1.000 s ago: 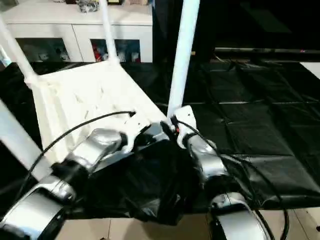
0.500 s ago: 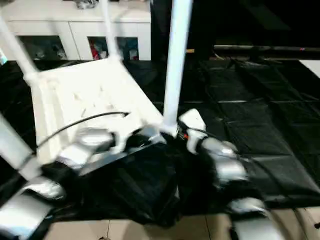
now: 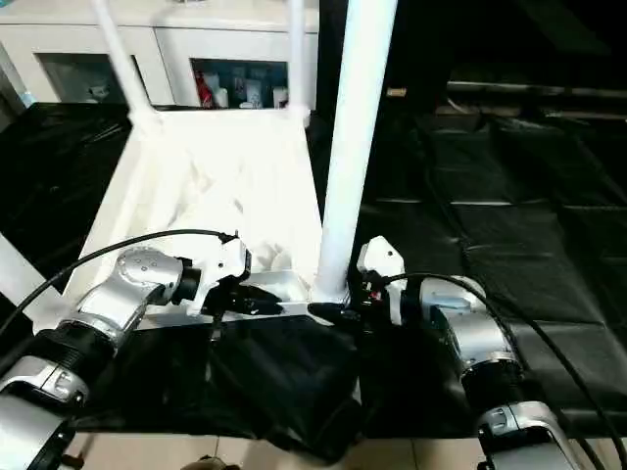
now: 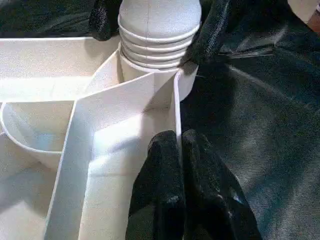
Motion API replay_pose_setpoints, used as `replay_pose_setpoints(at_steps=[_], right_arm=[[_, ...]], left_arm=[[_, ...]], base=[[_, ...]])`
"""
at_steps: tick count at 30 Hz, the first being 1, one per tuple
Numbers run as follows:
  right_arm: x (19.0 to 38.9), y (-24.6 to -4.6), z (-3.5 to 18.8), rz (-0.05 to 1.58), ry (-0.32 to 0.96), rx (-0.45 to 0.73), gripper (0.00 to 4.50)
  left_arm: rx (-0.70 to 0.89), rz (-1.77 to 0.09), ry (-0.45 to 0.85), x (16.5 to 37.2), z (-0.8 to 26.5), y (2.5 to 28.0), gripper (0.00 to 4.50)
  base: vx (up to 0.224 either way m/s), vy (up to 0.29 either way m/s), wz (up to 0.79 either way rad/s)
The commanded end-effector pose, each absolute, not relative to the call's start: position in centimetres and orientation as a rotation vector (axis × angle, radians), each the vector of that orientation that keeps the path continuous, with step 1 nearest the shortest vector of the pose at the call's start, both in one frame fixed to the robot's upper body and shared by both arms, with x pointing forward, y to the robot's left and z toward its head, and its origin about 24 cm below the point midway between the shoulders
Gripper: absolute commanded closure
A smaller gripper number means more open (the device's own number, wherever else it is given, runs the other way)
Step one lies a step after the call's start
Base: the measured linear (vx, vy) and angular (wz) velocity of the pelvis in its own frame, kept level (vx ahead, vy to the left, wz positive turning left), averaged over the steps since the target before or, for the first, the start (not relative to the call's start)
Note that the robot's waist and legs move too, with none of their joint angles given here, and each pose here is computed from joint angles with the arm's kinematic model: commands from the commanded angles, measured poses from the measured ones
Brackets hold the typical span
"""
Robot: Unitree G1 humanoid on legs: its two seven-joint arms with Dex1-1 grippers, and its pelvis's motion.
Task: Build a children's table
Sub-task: Rotate leg to tighten
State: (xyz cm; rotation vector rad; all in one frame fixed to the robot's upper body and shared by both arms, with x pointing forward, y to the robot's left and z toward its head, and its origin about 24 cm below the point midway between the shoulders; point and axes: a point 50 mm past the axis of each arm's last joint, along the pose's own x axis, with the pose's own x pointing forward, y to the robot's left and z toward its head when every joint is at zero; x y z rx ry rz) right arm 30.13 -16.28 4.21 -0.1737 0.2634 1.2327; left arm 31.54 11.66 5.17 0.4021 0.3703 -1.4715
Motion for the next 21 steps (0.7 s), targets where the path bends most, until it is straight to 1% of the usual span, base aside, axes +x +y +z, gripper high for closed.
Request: replay_pose_setpoints(at_steps=[1, 3, 5, 7, 8, 9, 10, 11, 13, 14, 15, 17, 18, 19, 20, 21], right_arm=[[30.3, -16.1, 4.6, 1.246, 0.252, -0.178, 0.91], [30.4, -16.1, 4.7, 1.245, 0.244, -0.163, 0.91], [30.3, -16.0, 4.7, 1.246, 0.242, -0.155, 1.23], [30.3, -16.0, 4.6, 1.246, 0.243, -0.151, 1.28], [30.2, -16.0, 4.3, 1.243, 0.251, -0.149, 1.38], [30.1, -16.0, 4.1, 1.225, 0.254, -0.137, 1.52], [30.2, -16.0, 4.0, 1.197, 0.256, -0.124, 1.52], [30.3, -16.0, 3.7, 1.153, 0.26, -0.113, 1.71], [30.5, -16.0, 3.4, 1.104, 0.267, -0.113, 1.73], [31.0, -16.0, 2.7, 1.002, 0.281, -0.114, 1.77], [31.0, -16.0, 2.7, 1.002, 0.281, -0.114, 1.78], [31.4, -15.2, 1.3, 0.806, 0.311, -0.08, 1.79], [31.6, -14.9, 1.0, 0.746, 0.32, -0.069, 1.79], [31.6, -14.9, 1.0, 0.746, 0.32, -0.069, 1.8], [31.9, -14.3, 0.6, 0.647, 0.336, -0.051, 1.8], [32.2, -13.8, 0.3, 0.586, 0.348, -0.035, 1.8]], left_arm=[[0.38, -1.505, 0.361, 31.3, 5.0, 11.4, 4.5], [0.377, -1.506, 0.359, 31.3, 5.0, 11.4, 4.5], [0.374, -1.508, 0.359, 31.2, 5.0, 11.4, 4.5], [0.373, -1.508, 0.359, 31.2, 5.0, 11.4, 4.5], [0.371, -1.502, 0.359, 31.2, 4.9, 11.4, 4.5], [0.38, -1.476, 0.347, 31.4, 4.9, 11.3, 4.5], [0.384, -1.437, 0.341, 31.7, 4.8, 11.2, 4.5], [0.388, -1.38, 0.342, 32.1, 4.7, 11.2, 4.5], [0.392, -1.327, 0.351, 32.5, 4.6, 11.1, 4.5], [0.387, -1.249, 0.363, 33.1, 4.4, 11.0, 4.5], [0.387, -1.249, 0.363, 33.1, 4.4, 11.0, 4.5], [0.371, -1.125, 0.39, 33.9, 4.1, 10.0, 4.5], [0.371, -1.087, 0.395, 34.2, 4.0, 9.6, 4.5], [0.371, -1.087, 0.395, 34.2, 4.0, 9.6, 4.5], [0.365, -1.036, 0.398, 34.5, 3.9, 8.8, 4.5], [0.355, -1.0, 0.397, 34.8, 4.0, 8.2, 4.5]], base=[[0.0, 0.0, 0.0], [0.0, 0.0, 0.0], [0.0, 0.0, 0.0], [0.0, 0.0, 0.0], [0.0, 0.0, 0.0], [0.0, 0.0, 0.0], [0.0, 0.0, 0.0], [0.0, 0.0, 0.0], [0.0, 0.0, 0.0], [0.0, 0.0, 0.0], [0.0, 0.0, 0.0], [0.0, 0.0, 0.0], [0.0, 0.0, 0.0], [0.0, 0.0, 0.0], [0.0, 0.0, 0.0], [0.0, 0.0, 0.0]])
